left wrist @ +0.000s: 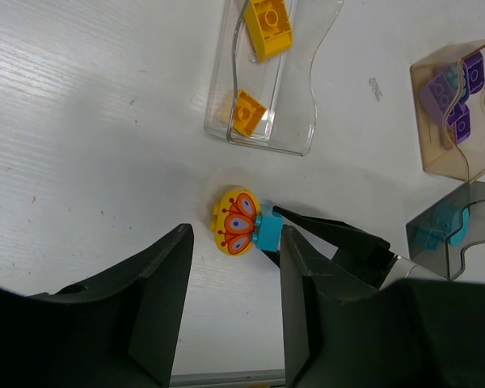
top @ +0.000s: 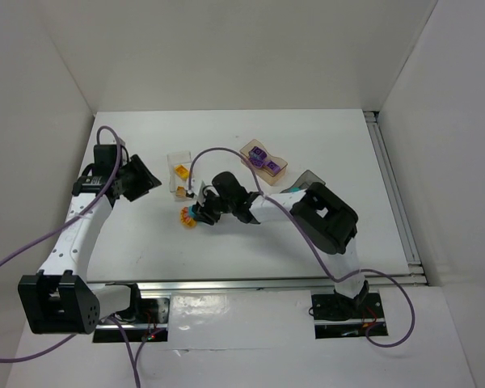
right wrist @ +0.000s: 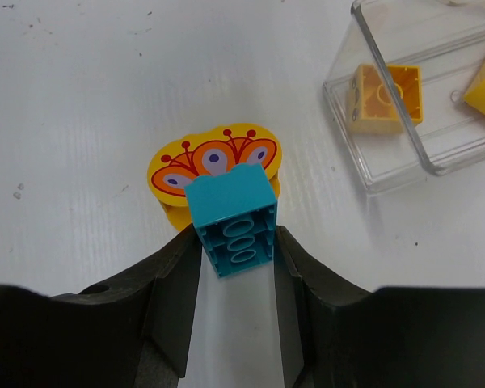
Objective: Sort the legos into containers by color
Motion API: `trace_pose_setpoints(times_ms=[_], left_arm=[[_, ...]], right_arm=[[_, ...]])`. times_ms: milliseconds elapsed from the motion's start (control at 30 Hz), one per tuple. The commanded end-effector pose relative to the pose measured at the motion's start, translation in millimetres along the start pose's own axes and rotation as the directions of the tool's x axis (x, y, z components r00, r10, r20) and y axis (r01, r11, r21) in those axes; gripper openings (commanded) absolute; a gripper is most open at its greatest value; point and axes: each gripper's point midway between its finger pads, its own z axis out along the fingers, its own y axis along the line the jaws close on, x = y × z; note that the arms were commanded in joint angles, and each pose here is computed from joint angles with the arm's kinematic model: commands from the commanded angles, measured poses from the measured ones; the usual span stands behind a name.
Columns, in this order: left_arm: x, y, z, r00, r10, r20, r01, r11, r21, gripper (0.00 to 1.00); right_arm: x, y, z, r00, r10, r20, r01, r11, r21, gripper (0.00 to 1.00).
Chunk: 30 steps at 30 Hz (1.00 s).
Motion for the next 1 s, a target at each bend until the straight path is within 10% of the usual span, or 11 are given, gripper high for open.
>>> trace_pose_setpoints(times_ms=[0,300,567,967], left_arm=[[-5.9,-5.1,-3.2,0.999,0.013,0.030,-0.014,0.999,0.038,0.55],[34.6,-44.9,8.3,0.977,0.129,-0.172,-0.069,0.947,0.315,0.69],[89.4,-98.8,-14.9,0.879,0.342,-0.333,0.016,0.677,0.736,0.87],[116.0,-120.7,-30.4,0.847,0.445,-0.291,0.045,0.484,0.874,0.91]], right_arm=[[-13.8,1.6,-18.0,0.999,-0.006,0.045,0.005,1.000,0.022,0.17],[-16.0,18.3,-80.8,0.994,0.026,0.105,-0.038,0.993,0.108,0.17],[-64.0,25.4,-163.9,0.962,-0.038,0.269,-0.019,0.978,0.207,0.17],[-88.4,28.1,-191.3,0.951,-0.059,0.305,-0.013,0.973,0.230,0.17]])
